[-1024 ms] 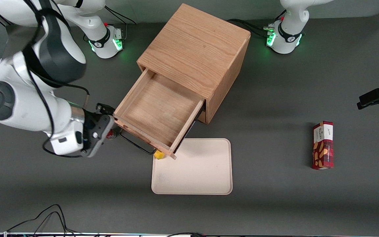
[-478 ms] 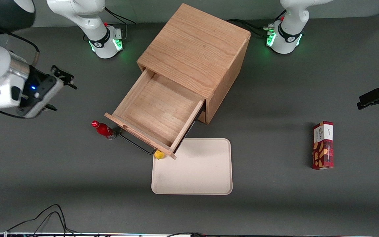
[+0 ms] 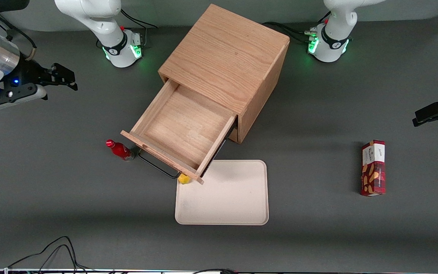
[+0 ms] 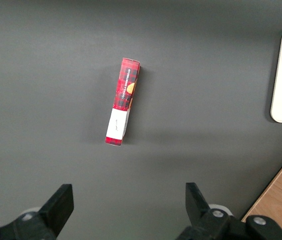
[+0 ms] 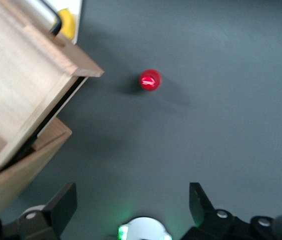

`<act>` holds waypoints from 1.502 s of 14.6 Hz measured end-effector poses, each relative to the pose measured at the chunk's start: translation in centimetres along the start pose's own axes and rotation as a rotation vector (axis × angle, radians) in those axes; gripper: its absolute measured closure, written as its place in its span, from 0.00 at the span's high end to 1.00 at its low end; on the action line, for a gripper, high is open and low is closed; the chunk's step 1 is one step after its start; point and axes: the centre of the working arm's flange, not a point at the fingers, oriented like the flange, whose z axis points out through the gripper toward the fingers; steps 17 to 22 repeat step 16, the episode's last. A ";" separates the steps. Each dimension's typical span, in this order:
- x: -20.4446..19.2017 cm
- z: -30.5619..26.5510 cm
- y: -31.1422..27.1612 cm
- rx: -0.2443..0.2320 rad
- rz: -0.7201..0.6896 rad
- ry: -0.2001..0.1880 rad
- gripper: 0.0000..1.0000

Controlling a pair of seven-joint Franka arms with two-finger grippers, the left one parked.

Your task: Open upper drawer

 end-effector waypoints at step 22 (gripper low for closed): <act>-1.6 -1.7 1.1 -0.020 0.127 0.028 1.00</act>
